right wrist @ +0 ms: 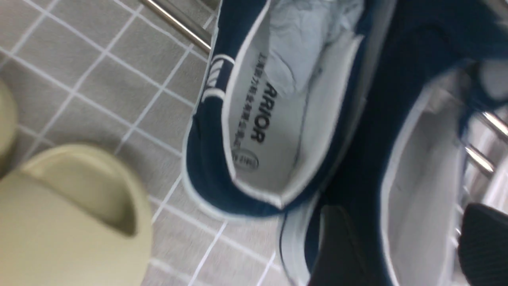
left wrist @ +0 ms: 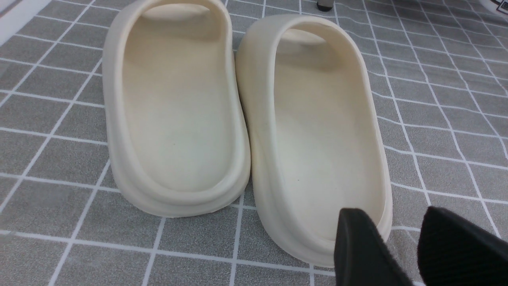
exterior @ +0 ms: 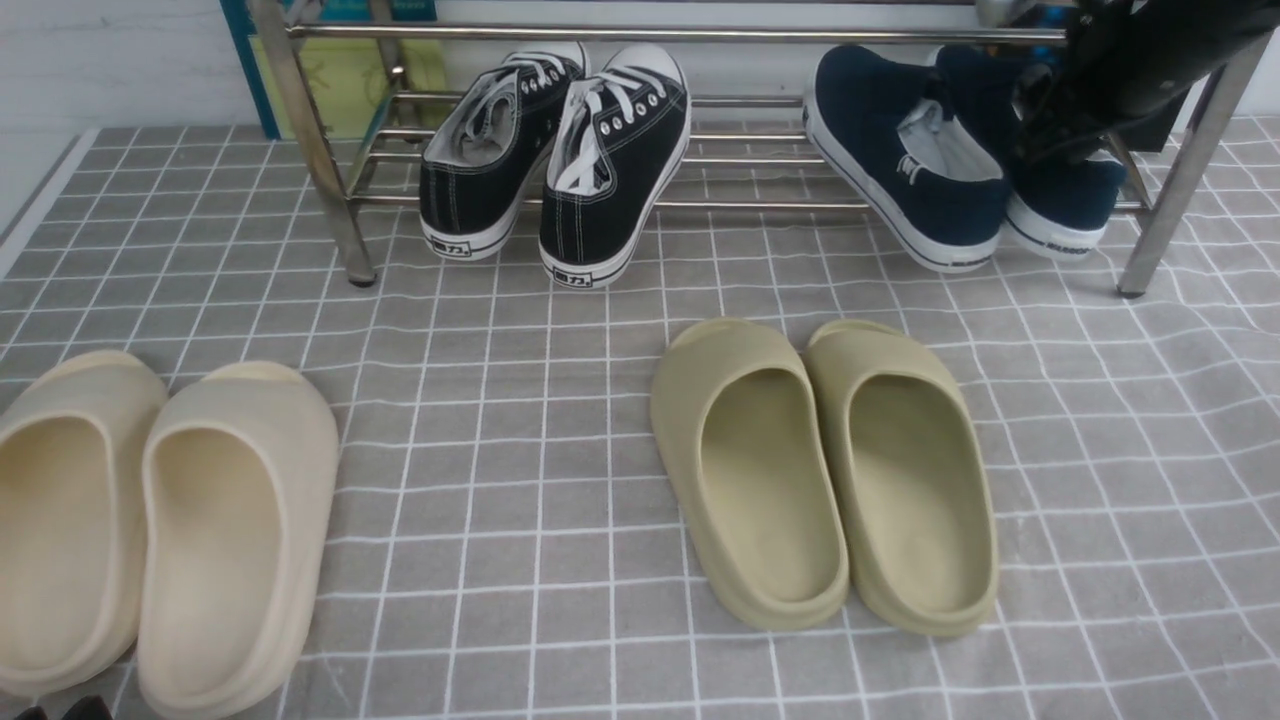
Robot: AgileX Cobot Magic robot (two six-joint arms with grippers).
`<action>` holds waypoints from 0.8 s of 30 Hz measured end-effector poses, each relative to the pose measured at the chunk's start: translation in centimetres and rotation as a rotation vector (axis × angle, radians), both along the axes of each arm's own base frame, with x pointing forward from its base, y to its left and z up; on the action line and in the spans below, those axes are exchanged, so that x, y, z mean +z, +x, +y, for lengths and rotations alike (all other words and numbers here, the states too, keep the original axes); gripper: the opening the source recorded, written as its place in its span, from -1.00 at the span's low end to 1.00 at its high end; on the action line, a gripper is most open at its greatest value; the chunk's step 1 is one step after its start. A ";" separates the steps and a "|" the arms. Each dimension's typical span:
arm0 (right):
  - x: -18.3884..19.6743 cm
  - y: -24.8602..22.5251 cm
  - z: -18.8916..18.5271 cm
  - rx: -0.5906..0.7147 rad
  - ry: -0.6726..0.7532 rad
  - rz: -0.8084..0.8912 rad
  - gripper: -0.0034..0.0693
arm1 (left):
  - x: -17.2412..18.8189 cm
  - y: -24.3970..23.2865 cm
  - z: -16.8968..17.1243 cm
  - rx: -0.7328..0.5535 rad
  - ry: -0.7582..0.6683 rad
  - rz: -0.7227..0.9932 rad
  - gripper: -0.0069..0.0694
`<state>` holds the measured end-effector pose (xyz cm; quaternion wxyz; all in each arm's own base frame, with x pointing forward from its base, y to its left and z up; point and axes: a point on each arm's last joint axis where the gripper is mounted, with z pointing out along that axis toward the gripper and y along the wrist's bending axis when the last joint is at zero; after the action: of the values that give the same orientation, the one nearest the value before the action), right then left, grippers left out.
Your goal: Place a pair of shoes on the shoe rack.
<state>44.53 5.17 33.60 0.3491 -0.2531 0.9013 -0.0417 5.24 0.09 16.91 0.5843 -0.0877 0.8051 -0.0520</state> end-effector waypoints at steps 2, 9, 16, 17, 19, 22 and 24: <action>2.1 -1.7 -0.2 -0.027 0.025 0.009 0.22 | 0.0 0.0 0.0 0.000 0.000 0.000 -0.19; 8.5 -8.7 -0.8 -0.107 0.106 0.073 -0.56 | 0.0 0.0 0.0 0.000 0.000 0.000 -0.19; 12.6 -18.5 -0.8 -0.055 0.236 -0.005 -0.91 | 0.0 0.0 0.0 0.000 0.000 0.000 -0.19; 12.8 -20.0 -0.9 -0.050 0.255 -0.034 -0.91 | 0.0 0.0 0.0 0.000 0.000 0.000 -0.19; 13.1 -23.1 -1.0 -0.039 0.295 -0.100 -0.91 | 0.0 0.0 0.0 0.000 0.000 0.000 -0.19; 12.0 -26.7 -1.2 -0.036 0.349 -0.170 -0.91 | 0.0 0.0 0.0 0.000 0.000 0.000 -0.19; 11.0 -28.7 -1.4 -0.039 0.371 -0.212 -0.91 | 0.0 0.0 0.0 0.000 0.000 0.000 -0.19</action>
<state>15.85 3.79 44.55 0.4817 -0.1611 0.8565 0.0919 5.24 0.09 16.91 0.5843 -0.0877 0.8051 -0.0520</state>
